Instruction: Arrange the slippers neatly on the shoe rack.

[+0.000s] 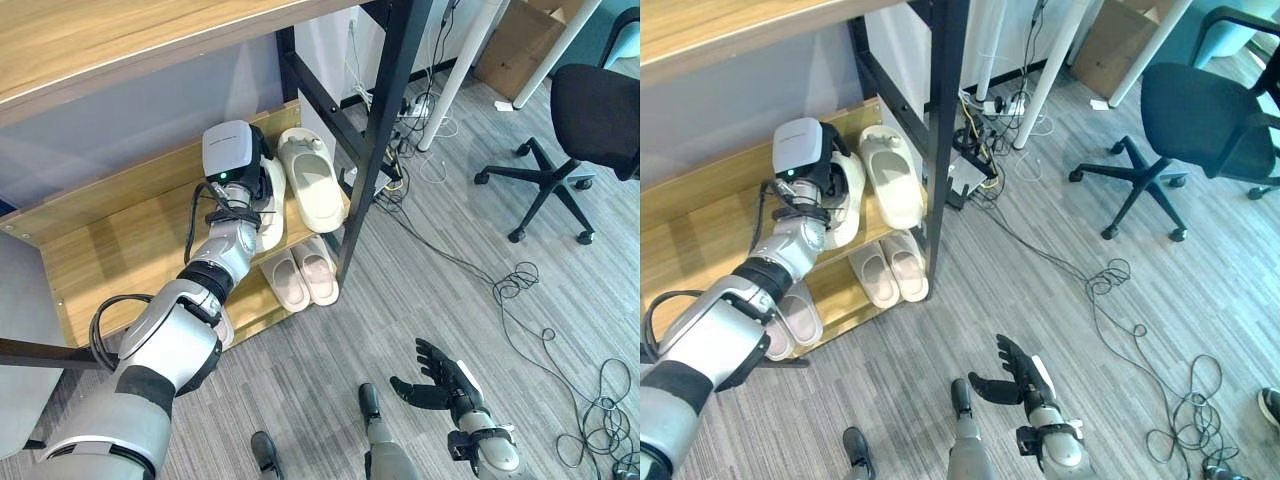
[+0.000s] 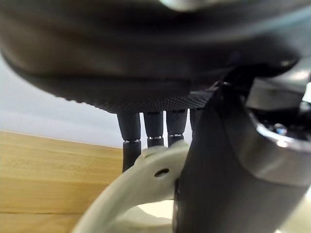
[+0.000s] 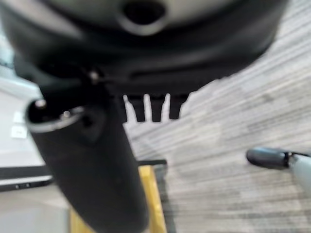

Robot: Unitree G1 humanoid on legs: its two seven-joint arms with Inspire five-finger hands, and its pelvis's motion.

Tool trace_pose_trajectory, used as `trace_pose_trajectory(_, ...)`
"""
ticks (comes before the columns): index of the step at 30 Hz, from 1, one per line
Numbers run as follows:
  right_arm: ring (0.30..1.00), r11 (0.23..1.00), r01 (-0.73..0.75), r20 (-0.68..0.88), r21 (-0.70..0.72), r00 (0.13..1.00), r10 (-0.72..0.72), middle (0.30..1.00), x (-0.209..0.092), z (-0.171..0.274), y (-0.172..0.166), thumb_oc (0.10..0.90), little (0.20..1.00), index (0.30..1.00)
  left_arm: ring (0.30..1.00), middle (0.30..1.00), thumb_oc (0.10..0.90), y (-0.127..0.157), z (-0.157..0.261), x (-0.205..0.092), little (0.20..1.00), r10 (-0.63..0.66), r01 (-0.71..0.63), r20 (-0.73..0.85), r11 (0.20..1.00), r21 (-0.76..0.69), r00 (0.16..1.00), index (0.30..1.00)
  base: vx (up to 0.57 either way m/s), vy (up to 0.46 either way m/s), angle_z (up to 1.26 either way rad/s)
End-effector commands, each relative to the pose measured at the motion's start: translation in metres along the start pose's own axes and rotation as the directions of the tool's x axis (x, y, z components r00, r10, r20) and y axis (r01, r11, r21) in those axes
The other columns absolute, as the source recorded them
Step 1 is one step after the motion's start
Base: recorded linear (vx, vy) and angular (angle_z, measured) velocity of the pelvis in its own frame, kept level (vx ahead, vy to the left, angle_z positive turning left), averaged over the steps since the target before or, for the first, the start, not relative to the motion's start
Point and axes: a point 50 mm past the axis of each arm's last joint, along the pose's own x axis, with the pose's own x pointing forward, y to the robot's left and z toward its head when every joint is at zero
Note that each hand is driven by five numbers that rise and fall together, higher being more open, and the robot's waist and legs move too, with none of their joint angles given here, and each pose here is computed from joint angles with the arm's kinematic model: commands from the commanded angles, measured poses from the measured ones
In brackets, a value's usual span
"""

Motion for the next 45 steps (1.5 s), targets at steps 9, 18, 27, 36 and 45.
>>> trace_pose_trajectory(9, 0.900, 0.998, 0.023, 0.097, -0.060, 0.995, -0.017, 0.900, 0.003, 0.023, -0.020, 0.800, 0.900, 0.900, 0.900, 0.900, 0.800, 0.055, 0.030, 0.033, 0.900, 0.125, -0.145, -0.074, 0.874, -0.463, 0.989, 0.900, 0.01, 0.005, 0.01)
trace_pose_trajectory(18, 0.900, 0.998, 0.013, 0.067, -0.056, 0.998, -0.009, 0.900, 0.009, 0.020, -0.010, 0.800, 0.900, 0.900, 0.900, 0.900, 0.800, 0.067, 0.029, 0.029, 0.900, 0.202, -0.205, -0.076, 0.762, -0.614, 0.976, 0.900, 0.03, 0.015, 0.09)
trace_pose_trajectory(27, 0.900, 0.999, 0.033, 0.022, 0.006, 0.999, -0.033, 0.900, 0.014, 0.014, -0.009, 0.800, 0.900, 0.900, 0.900, 0.900, 0.800, 0.042, 0.019, -0.004, 0.900, 0.131, -0.063, 0.044, 0.711, -0.700, 0.990, 0.900, 0.01, 0.004, 0.13)
trace_pose_trajectory(36, 0.900, 1.000, -0.007, -0.023, 0.002, 1.000, 0.007, 0.900, 0.009, 0.002, -0.003, 0.800, 0.900, 0.900, 0.900, 0.900, 0.800, -0.006, 0.020, -0.024, 0.900, -0.039, 0.058, 0.043, 0.728, -0.683, 0.998, 0.900, -0.01, 0.001, 0.05)
trace_pose_trajectory(45, 0.900, 0.999, -0.006, -0.020, -0.047, 1.000, 0.005, 0.900, 0.006, 0.000, -0.010, 0.800, 0.900, 0.900, 0.900, 0.900, 0.800, 0.006, 0.015, -0.003, 0.900, -0.010, -0.002, -0.016, 0.791, -0.611, 1.000, 0.900, 0.00, -0.008, -0.03)
